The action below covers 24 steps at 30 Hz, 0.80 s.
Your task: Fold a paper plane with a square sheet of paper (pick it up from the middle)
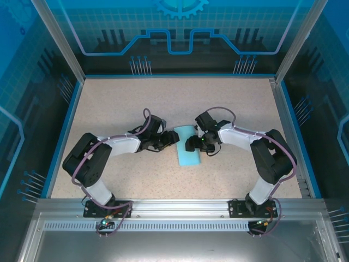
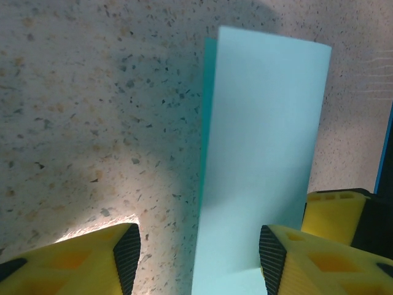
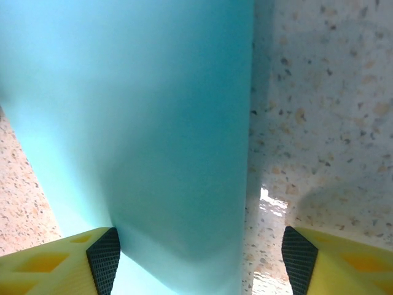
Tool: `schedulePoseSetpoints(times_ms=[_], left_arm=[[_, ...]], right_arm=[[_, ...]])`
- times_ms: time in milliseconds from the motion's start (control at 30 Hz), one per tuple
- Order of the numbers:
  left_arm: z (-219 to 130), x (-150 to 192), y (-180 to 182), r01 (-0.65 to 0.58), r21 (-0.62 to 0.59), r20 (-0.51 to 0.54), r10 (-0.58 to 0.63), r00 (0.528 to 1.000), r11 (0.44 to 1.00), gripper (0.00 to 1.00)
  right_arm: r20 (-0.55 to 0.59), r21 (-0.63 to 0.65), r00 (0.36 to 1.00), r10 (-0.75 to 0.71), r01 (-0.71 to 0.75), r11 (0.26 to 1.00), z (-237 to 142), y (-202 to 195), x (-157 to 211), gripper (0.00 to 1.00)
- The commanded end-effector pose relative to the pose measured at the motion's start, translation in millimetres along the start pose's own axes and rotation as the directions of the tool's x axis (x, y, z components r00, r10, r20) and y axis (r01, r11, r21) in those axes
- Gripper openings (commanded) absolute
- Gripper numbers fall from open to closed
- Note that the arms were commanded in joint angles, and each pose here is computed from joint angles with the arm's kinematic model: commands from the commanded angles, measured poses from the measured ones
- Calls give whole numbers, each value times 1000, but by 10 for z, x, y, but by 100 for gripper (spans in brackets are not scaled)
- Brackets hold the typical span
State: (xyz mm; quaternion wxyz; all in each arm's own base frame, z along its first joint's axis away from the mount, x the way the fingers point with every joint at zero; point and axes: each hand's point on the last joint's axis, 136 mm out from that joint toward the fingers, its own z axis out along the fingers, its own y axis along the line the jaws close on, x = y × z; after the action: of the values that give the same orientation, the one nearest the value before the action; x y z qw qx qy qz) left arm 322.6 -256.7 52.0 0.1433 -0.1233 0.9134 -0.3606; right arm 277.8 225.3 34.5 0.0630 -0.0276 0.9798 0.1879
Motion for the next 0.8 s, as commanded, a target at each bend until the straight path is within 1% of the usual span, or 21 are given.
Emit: schedulePoseSetpoints(times_ms=[0, 233, 567, 767], left_arm=[[36, 17, -131, -18, 29, -26, 19, 999, 999, 57], [83, 53, -159, -24, 35, -47, 25, 999, 999, 55], [91, 16, -186, -29, 30, -33, 30, 999, 999, 52], [118, 14, -185, -22, 29, -33, 23, 999, 999, 50]], right_arm=[[24, 4, 999, -45, 44, 999, -118, 72, -63, 72], [2, 68, 1000, 16, -16, 998, -26, -98, -74, 61], [-73, 155, 997, -2, 13, 988, 59, -299, 11, 52], [-84, 162, 996, 18, -4, 987, 105, -325, 18, 49]])
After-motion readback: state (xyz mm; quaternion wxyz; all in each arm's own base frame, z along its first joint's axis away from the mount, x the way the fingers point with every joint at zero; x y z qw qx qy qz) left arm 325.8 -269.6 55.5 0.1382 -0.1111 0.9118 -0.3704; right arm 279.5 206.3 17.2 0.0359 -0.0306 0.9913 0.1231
